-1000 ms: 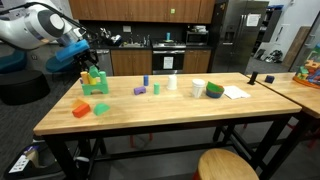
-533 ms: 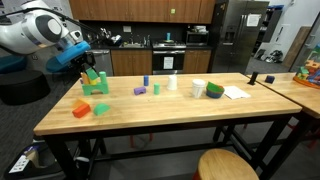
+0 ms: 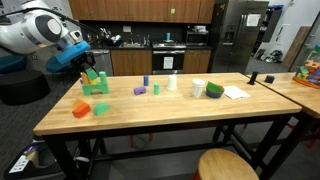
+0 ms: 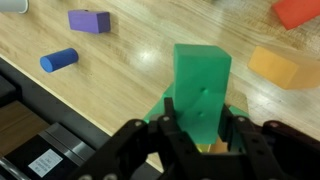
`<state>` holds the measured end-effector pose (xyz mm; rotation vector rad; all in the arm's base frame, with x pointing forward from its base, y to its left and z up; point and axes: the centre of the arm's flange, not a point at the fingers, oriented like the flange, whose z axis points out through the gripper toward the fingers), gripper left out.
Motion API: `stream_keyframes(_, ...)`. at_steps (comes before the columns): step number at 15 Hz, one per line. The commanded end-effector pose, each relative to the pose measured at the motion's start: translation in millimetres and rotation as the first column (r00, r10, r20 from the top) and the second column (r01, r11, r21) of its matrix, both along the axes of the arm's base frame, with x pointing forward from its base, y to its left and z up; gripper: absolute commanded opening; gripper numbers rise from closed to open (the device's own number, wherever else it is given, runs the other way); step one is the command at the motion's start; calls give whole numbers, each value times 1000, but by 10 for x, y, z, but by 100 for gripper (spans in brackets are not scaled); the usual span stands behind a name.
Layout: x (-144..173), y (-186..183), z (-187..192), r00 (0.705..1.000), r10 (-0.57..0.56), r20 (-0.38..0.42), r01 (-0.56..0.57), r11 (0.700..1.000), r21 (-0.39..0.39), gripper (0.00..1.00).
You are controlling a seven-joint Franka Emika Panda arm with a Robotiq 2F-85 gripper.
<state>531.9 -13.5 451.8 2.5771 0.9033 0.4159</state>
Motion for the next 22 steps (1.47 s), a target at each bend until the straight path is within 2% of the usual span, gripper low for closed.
stream_keyframes(1,55,15,-15,1000,15,0,-15,1000,-26,16)
stream_keyframes(4,165,107,47,980,196,-28,-198,977,-84,16)
stream_keyframes(7,238,233,107,936,350,-46,-352,931,-91,16)
stream_keyframes(11,279,369,202,837,544,-56,-547,833,-83,16)
stream_keyframes(14,290,467,303,739,672,-47,-673,736,-66,16)
stream_keyframes(15,294,522,354,707,707,-29,-707,706,-39,16)
stream_keyframes(16,239,573,206,770,636,-45,-638,768,-59,41)
stream_keyframes(18,250,664,258,733,679,-30,-680,732,-51,41)
stream_keyframes(22,249,696,265,727,686,-28,-686,725,-51,41)
